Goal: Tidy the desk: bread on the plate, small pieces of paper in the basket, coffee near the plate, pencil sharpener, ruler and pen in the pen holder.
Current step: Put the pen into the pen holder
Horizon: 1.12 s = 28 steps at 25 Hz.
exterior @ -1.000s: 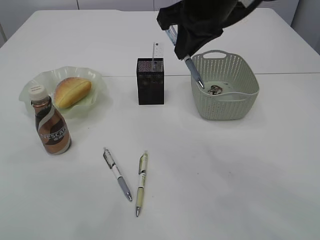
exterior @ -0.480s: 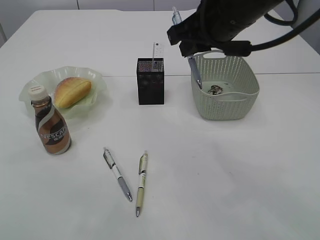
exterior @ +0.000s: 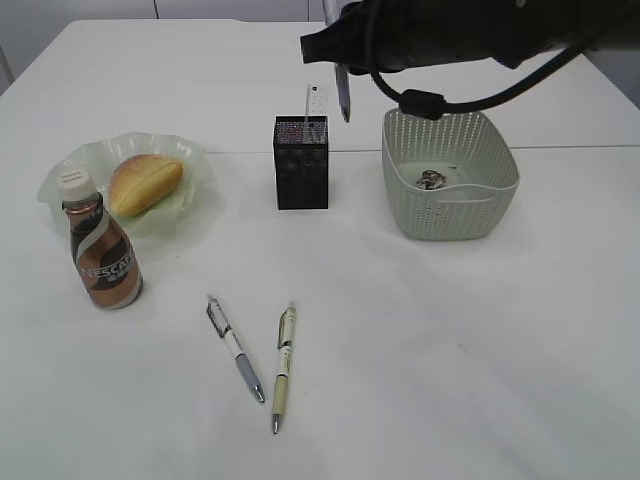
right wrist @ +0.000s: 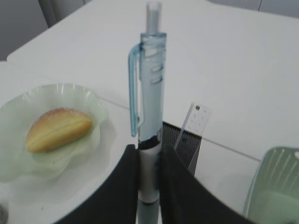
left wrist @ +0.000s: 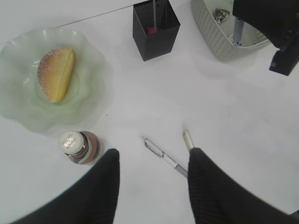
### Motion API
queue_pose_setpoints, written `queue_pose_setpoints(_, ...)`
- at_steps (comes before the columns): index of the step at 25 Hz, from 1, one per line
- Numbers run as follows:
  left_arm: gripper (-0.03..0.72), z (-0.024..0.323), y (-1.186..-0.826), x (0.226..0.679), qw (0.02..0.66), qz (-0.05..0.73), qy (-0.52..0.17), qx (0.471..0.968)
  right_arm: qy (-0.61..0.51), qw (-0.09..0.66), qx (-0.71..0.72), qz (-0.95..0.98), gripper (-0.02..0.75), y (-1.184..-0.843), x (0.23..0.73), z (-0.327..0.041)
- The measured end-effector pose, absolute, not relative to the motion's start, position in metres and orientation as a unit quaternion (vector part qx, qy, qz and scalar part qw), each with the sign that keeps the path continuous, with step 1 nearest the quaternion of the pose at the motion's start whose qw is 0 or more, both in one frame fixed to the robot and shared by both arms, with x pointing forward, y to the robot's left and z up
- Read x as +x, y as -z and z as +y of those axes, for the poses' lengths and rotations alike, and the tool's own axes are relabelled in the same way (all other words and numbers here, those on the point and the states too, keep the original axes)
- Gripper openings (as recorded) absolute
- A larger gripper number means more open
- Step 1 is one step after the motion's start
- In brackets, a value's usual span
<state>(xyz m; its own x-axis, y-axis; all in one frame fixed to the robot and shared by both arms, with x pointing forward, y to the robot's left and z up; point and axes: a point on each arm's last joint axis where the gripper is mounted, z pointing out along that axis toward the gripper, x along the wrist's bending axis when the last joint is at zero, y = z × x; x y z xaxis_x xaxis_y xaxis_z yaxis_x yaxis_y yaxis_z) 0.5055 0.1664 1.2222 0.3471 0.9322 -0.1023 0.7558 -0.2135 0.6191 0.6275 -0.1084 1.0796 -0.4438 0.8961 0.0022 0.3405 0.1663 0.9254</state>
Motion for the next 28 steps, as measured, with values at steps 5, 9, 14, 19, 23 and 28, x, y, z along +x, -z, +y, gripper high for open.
queue_pose_setpoints(5, 0.334, 0.167, -1.222, 0.506, 0.295, 0.552, -0.154, 0.765, -0.519, 0.341, 0.406, 0.670, 0.060, -1.057, 0.650, -0.099)
queue_pose_setpoints(9, 0.333, 0.167, -1.222, 0.506, 0.295, 0.552, -0.154, 0.765, -0.543, 0.371, 0.386, 0.648, 0.060, -1.033, 0.664, -0.093)
queue_pose_setpoints(14, 0.333, 0.167, -1.222, 0.506, 0.295, 0.552, -0.154, 0.765, -0.551, 0.383, 0.379, 0.638, 0.060, -1.011, 0.682, -0.086)
queue_pose_setpoints(19, 0.330, 0.168, -1.222, 0.506, 0.293, 0.552, -0.158, 0.765, -0.553, 0.391, 0.381, 0.630, 0.060, -0.998, 0.704, -0.085)
queue_pose_setpoints(23, 0.330, 0.169, -1.222, 0.507, 0.291, 0.552, -0.162, 0.764, -0.554, 0.393, 0.381, 0.627, 0.060, -0.990, 0.715, -0.081)
queue_pose_setpoints(28, 0.330, 0.169, -1.222, 0.507, 0.290, 0.552, -0.163, 0.764, -0.552, 0.393, 0.384, 0.627, 0.060, -0.977, 0.725, -0.080)
